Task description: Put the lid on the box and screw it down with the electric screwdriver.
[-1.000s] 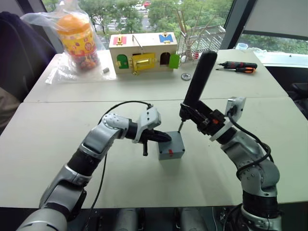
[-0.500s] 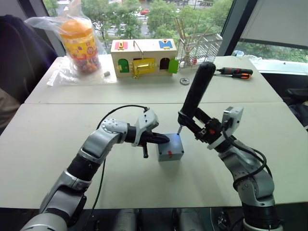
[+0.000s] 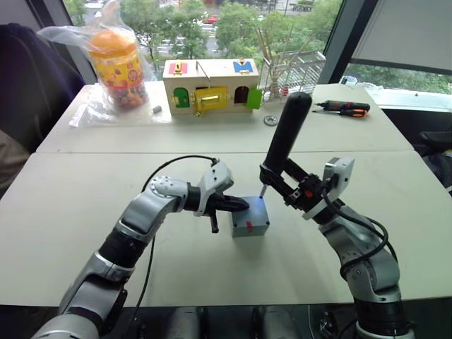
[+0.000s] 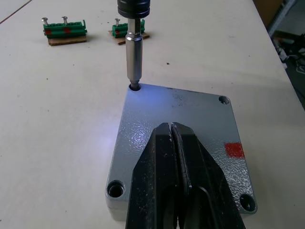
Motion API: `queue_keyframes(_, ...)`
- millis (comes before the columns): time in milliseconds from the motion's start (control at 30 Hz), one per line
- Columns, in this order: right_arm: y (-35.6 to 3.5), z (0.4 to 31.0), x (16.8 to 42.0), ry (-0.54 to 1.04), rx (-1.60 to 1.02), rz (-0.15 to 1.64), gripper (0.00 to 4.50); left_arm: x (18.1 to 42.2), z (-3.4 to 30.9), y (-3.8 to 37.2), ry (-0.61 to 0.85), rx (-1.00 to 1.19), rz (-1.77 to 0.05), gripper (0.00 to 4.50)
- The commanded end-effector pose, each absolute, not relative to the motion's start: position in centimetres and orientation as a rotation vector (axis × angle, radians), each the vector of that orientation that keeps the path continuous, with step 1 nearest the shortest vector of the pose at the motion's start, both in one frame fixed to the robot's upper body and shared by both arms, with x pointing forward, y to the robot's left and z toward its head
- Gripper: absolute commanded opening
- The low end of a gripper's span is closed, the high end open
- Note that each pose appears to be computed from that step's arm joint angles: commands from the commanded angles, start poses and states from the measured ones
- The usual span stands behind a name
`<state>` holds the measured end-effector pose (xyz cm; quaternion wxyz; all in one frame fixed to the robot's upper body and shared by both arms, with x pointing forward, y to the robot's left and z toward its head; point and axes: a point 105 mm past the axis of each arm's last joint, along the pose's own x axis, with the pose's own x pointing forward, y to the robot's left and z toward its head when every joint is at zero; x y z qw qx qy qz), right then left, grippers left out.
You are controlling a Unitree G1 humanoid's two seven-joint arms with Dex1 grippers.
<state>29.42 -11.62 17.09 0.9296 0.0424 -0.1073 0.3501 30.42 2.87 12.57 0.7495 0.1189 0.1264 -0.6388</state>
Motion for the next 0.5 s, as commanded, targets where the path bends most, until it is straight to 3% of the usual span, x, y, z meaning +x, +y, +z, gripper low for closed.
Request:
queue_keyframes(33, -12.0, 13.0, 29.5, -0.024, 0.09, 0.707, 1.76, 30.1, 12.1, 2.6, 0.283, 0.262, -1.408, 0.0)
queue_keyframes(133, -12.9, 16.3, 29.6, -0.108, 0.072, 0.692, 1.76, 30.1, 12.0, 2.6, 0.28, 0.243, -1.403, 0.0)
queue_keyframes(233, -14.4, 22.9, 29.4, -0.272, 0.082, 0.669, 1.76, 30.2, 12.0, 2.8, 0.277, 0.228, -1.396, 0.0)
queue_keyframes(400, -17.2, 30.6, 28.7, -0.425, 0.14, 0.604, 1.76, 30.2, 12.6, 2.9, 0.235, 0.195, -1.386, 0.0)
queue_keyframes(500, -20.7, 32.0, 29.8, -0.311, 0.151, 0.456, 1.76, 32.6, 16.2, 2.8, 0.044, 0.128, -1.199, 0.0)
